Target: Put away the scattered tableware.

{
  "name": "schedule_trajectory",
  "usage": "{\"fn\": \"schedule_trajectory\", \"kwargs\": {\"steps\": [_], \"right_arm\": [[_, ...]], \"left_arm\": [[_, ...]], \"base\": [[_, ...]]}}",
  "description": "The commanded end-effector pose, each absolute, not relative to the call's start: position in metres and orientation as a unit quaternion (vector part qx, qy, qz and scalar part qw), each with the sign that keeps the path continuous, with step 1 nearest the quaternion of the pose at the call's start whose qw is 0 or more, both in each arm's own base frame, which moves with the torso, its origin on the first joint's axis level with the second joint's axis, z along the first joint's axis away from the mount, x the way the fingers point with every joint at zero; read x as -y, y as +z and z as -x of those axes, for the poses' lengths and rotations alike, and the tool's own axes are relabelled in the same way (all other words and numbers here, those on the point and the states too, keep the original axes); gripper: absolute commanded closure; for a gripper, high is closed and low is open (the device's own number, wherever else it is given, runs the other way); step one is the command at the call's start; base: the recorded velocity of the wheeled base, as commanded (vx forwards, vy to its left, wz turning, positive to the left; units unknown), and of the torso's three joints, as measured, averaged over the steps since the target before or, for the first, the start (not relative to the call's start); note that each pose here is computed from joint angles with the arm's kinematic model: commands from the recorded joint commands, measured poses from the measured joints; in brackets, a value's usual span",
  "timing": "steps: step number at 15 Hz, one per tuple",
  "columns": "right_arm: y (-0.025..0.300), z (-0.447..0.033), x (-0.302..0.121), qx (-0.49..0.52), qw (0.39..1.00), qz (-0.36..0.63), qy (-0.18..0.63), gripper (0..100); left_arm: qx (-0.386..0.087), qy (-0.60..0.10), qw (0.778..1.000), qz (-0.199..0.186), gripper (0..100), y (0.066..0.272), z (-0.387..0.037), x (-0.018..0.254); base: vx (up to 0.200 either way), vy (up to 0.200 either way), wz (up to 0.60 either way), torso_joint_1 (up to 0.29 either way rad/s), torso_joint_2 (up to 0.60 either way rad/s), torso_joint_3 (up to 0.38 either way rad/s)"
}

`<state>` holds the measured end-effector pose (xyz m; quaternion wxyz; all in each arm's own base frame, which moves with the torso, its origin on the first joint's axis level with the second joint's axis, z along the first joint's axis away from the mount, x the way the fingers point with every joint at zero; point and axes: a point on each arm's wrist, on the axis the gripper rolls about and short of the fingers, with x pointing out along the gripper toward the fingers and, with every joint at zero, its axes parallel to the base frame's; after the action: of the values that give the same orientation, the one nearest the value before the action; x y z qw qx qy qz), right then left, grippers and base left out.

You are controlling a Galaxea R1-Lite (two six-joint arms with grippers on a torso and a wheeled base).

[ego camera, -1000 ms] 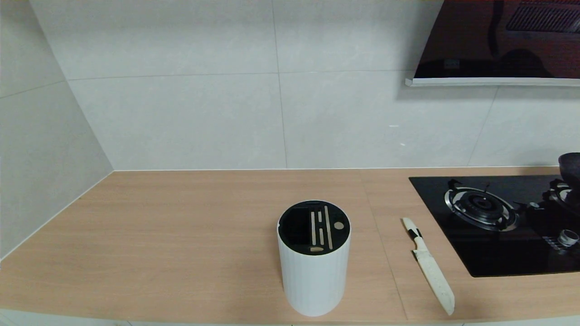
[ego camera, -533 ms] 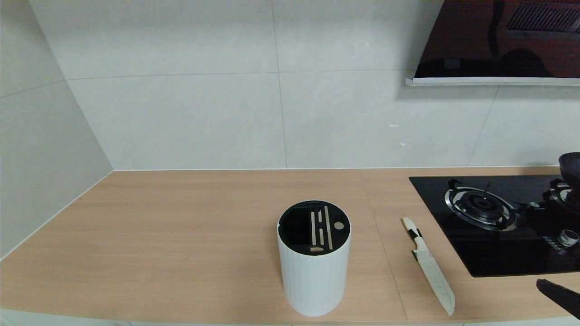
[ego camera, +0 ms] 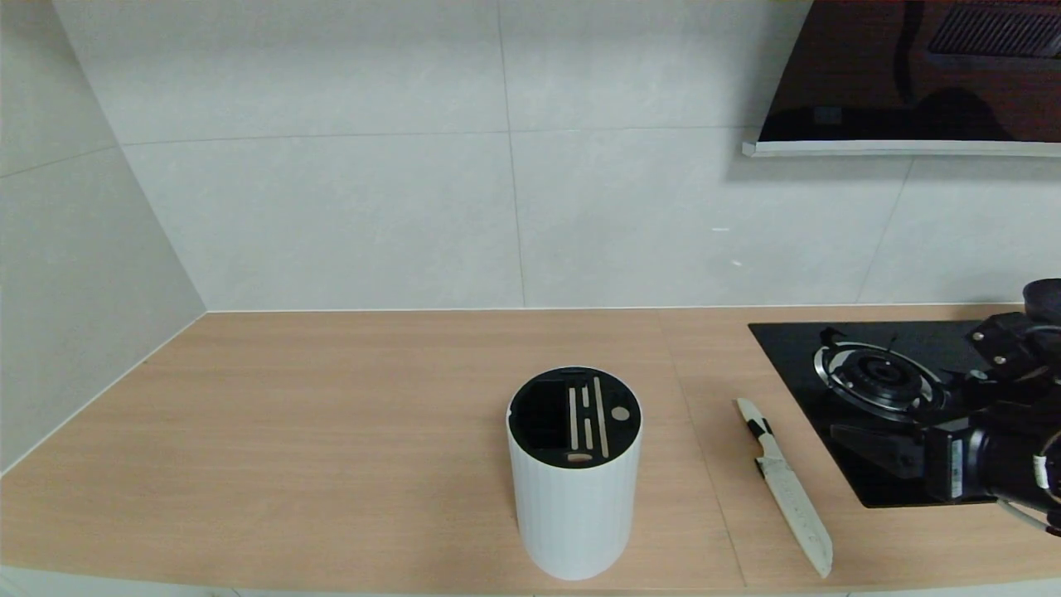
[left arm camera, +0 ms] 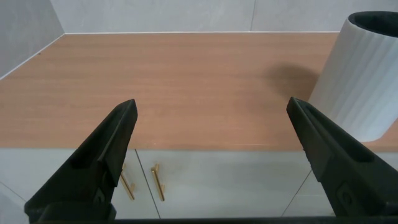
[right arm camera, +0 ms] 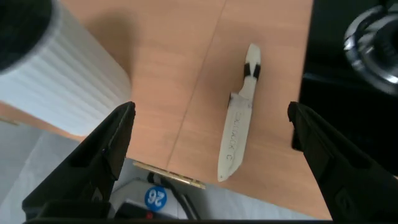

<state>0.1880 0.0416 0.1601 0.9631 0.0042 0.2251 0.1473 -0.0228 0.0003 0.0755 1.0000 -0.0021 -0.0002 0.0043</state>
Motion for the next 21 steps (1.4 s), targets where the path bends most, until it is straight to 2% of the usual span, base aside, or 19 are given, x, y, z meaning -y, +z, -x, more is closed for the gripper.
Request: {"fn": "schedule_trajectory", "kwargs": {"steps": [1,2,7,12,21], "right_arm": [[0.128,-0.216,-0.050,-0.289,0.946,0.002,0.146,0],[0.113,-0.225,-0.056,-0.313,0.939,0.011,0.141,0],[0.074,-0.243,-0.064,-0.348,0.929,0.026,0.120,0],[0.031,-0.269,-0.069,-0.333,0.939,0.036,0.084,0],[-0.006,-0.289,-0.071,-0.303,0.951,0.037,0.045,0]], "left_arm": [[0.000,0.005,1.000,0.002,0,0.075,0.023,0.000],[0.000,0.005,1.000,0.002,0,0.075,0.023,0.000],[0.000,0.005,1.000,0.002,0,0.075,0.023,0.000],[0.000,0.005,1.000,0.002,0,0.075,0.023,0.000],[0.000,0.005,1.000,0.002,0,0.075,0.023,0.000]], "base": [[0.000,0.000,0.00,0.000,0.00,0.000],[0.000,0.000,0.00,0.000,0.00,0.000],[0.000,0.000,0.00,0.000,0.00,0.000],[0.000,0.000,0.00,0.000,0.00,0.000],[0.000,0.000,0.00,0.000,0.00,0.000]]}}
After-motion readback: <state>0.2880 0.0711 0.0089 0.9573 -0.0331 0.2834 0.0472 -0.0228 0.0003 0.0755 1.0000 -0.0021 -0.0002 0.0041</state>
